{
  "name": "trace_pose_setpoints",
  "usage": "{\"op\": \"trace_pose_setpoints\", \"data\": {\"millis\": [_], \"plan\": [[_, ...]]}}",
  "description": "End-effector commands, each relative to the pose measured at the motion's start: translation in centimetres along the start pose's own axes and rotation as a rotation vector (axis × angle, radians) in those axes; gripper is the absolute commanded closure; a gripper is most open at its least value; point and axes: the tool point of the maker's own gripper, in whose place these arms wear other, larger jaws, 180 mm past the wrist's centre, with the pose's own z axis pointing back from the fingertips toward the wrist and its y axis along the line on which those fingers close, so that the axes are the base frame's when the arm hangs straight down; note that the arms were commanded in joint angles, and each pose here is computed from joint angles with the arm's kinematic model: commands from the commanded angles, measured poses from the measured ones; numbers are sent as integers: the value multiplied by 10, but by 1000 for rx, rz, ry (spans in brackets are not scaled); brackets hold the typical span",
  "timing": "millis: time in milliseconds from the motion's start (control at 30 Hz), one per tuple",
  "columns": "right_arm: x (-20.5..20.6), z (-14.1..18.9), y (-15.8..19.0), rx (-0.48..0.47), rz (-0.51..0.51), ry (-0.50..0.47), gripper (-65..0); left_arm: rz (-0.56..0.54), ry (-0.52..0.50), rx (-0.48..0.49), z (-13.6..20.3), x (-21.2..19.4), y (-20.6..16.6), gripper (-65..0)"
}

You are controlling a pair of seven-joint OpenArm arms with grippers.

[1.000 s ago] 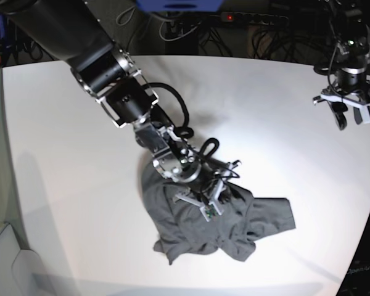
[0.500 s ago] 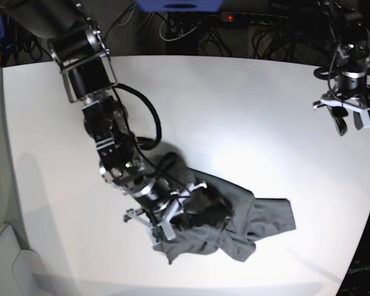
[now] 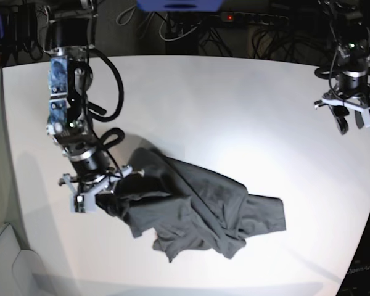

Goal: Layout the t-shirt on the table in an organized manner, then fold the t-shirt properly
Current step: 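Drag the pinched shirt fold away from the pile with the right gripper, then reach the left gripper down and grasp the shirt's bunched edge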

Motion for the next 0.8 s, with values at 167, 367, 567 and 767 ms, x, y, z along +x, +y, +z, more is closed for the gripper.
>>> {"op": "trace_pose_setpoints", "data": {"millis": [167,367,567,767], "plan": [[24,37,-28,-107,-57,-114,0,-12,-53,5,2,15,2,-267],[12,71,-45,-206,-117,-115,0,-13,-50,5,2,14,3,-267],[-11,89,-66,-308,-194,-80,-2,-14,-48,4,2,13,3,-268],[-21,103,-89,-401,-245,-74,-154,-29,-51,-23,2,14,-2,-271]]}}
